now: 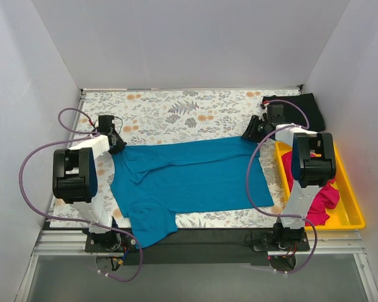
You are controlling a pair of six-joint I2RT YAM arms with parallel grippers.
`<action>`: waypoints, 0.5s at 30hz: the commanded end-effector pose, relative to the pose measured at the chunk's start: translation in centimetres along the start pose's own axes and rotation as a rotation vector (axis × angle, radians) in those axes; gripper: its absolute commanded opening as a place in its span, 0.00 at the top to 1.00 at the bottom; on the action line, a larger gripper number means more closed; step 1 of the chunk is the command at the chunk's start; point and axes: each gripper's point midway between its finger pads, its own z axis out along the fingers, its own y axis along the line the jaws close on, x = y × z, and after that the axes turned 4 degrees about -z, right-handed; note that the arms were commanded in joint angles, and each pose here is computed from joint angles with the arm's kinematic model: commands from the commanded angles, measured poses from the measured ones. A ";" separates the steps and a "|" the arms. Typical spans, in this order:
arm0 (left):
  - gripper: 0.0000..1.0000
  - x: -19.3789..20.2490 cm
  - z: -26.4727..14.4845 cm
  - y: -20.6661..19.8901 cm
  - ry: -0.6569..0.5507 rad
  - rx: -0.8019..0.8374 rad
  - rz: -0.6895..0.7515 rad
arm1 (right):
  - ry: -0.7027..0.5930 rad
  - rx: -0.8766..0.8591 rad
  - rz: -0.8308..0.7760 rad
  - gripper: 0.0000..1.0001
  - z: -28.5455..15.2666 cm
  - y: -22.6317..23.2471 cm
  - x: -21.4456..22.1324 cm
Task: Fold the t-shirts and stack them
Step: Fold the tshirt
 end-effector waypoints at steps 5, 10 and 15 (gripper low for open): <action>1.00 -5.9 1.4 0.0 -0.117 -0.010 0.011 | 0.016 0.063 0.095 0.53 2.2 -4.9 -0.2; 1.00 -6.1 3.7 -1.7 -0.069 0.046 0.069 | -0.012 0.014 0.065 0.53 3.2 -4.4 -2.8; 0.86 -7.2 3.8 -3.3 -0.063 0.097 0.101 | -0.038 -0.054 0.012 0.51 2.3 -2.6 -4.5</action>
